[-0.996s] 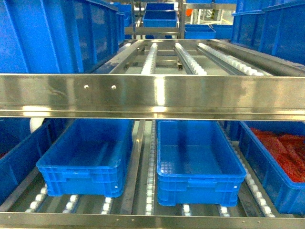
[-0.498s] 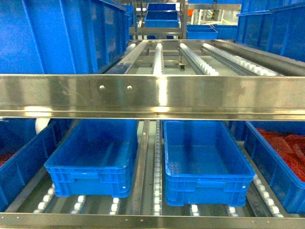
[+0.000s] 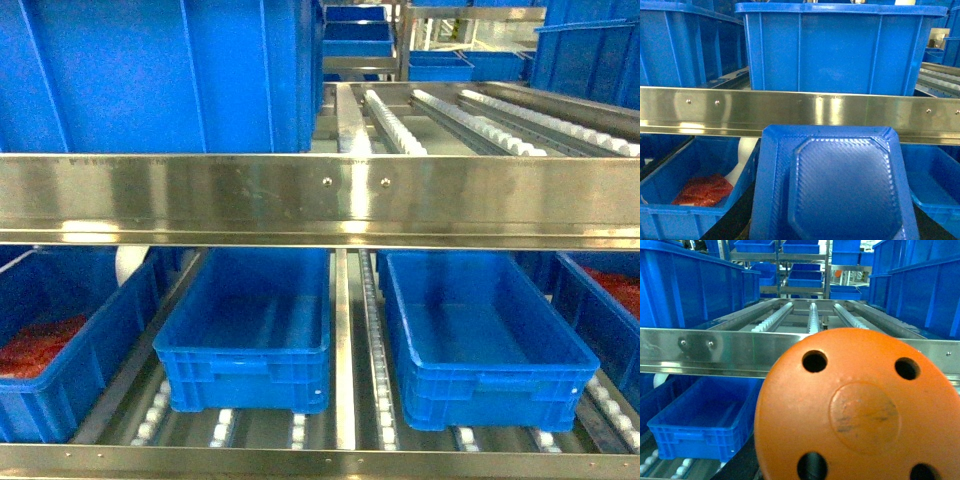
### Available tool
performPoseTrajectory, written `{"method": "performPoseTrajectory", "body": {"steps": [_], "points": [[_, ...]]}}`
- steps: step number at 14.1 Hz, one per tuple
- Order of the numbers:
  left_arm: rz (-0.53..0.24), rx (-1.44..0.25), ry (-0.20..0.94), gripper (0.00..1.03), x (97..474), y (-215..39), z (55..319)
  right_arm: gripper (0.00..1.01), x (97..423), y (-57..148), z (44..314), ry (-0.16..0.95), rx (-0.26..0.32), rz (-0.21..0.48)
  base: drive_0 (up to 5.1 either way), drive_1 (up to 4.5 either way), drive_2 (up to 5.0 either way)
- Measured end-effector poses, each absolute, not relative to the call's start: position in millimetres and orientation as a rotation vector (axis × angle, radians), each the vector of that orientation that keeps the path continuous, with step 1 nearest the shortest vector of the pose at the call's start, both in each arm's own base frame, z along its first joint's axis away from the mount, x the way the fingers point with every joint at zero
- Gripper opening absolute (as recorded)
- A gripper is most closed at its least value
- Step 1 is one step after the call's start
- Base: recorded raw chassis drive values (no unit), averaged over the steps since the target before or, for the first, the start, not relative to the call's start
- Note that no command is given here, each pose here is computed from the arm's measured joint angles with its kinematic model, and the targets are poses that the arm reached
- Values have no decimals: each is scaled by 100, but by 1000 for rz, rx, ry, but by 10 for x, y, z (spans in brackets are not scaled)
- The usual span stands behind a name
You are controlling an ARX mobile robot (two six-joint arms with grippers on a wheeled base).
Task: Sort blue parts and orange caps into right shelf containers
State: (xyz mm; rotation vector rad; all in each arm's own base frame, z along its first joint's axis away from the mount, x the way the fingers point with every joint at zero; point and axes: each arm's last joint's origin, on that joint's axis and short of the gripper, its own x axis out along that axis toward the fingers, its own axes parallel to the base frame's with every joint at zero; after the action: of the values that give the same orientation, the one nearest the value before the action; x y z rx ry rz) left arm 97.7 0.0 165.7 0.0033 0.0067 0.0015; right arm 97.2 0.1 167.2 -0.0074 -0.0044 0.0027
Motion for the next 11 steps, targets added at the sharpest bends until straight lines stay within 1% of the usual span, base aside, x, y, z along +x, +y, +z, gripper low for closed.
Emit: {"method": "performPoseTrajectory", "body": {"steps": [11], "points": [[-1,4,6,43,977,-1,1657,45,972,0,1671,-2,-7,0,-509,231,231]]}}
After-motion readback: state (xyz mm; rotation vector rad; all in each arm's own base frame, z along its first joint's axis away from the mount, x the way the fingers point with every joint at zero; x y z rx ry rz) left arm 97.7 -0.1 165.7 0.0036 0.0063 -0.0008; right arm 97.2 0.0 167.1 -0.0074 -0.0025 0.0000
